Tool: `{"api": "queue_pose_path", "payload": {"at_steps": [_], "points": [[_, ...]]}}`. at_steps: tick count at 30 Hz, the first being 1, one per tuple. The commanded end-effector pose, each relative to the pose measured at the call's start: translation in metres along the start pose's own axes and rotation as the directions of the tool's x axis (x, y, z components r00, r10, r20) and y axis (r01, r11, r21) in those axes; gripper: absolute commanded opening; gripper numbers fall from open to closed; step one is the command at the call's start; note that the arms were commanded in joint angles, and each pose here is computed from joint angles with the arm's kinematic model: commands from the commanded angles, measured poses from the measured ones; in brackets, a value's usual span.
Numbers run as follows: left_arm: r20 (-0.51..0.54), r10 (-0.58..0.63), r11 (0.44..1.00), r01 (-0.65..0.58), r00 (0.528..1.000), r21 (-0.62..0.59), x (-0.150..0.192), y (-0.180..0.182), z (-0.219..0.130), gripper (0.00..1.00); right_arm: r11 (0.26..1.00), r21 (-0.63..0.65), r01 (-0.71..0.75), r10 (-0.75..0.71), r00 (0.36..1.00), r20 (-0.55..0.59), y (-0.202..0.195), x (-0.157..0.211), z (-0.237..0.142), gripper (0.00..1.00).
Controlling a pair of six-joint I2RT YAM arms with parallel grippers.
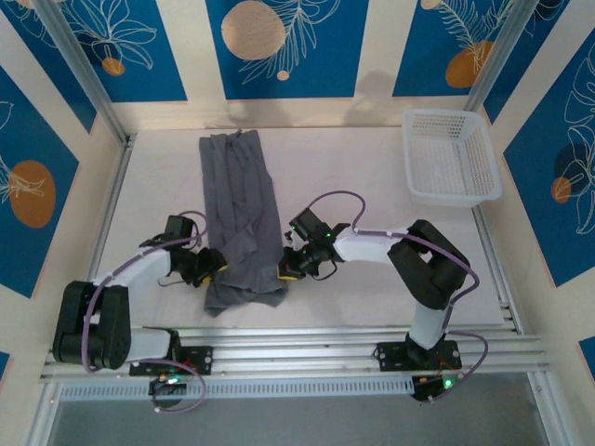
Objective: Fold the inside-out t-shirt
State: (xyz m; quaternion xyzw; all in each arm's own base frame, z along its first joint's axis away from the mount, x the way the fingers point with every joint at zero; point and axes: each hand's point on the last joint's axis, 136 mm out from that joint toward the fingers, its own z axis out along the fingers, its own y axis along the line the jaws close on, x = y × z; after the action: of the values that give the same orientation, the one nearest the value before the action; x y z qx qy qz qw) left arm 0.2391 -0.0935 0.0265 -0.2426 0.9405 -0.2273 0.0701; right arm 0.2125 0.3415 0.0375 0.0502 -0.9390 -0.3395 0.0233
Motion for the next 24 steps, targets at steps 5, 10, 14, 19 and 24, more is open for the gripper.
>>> {"api": "queue_pose_path", "payload": {"at_steps": [5, 10, 14, 19, 24], "points": [[-0.031, 0.001, 0.997, 0.001, 1.0, 0.073, 0.003, -0.014, 0.013, 0.2, 1.0, -0.011, -0.001, 0.001, 1.0, 0.0, 0.011, 0.0, -0.006, 0.0], [-0.011, 0.017, 0.997, -0.017, 1.0, 0.078, 0.003, -0.017, 0.004, 0.0, 1.0, 0.021, -0.023, 0.022, 0.999, 0.032, 0.002, -0.001, -0.013, 0.0], [-0.021, 0.037, 0.997, -0.036, 0.999, 0.071, 0.016, -0.014, -0.01, 0.0, 0.999, 0.023, -0.046, 0.045, 0.997, 0.058, -0.011, 0.008, -0.023, 0.0], [-0.06, 0.045, 0.998, -0.043, 0.997, 0.039, 0.055, 0.0, -0.02, 0.0, 0.999, 0.031, -0.02, 0.019, 0.999, 0.042, -0.02, 0.043, -0.036, 0.0], [-0.016, 0.026, 0.998, -0.025, 1.0, 0.063, 0.069, 0.002, -0.039, 0.0, 1.0, -0.006, -0.004, 0.004, 0.998, 0.064, -0.011, 0.058, -0.055, 0.0]]}}
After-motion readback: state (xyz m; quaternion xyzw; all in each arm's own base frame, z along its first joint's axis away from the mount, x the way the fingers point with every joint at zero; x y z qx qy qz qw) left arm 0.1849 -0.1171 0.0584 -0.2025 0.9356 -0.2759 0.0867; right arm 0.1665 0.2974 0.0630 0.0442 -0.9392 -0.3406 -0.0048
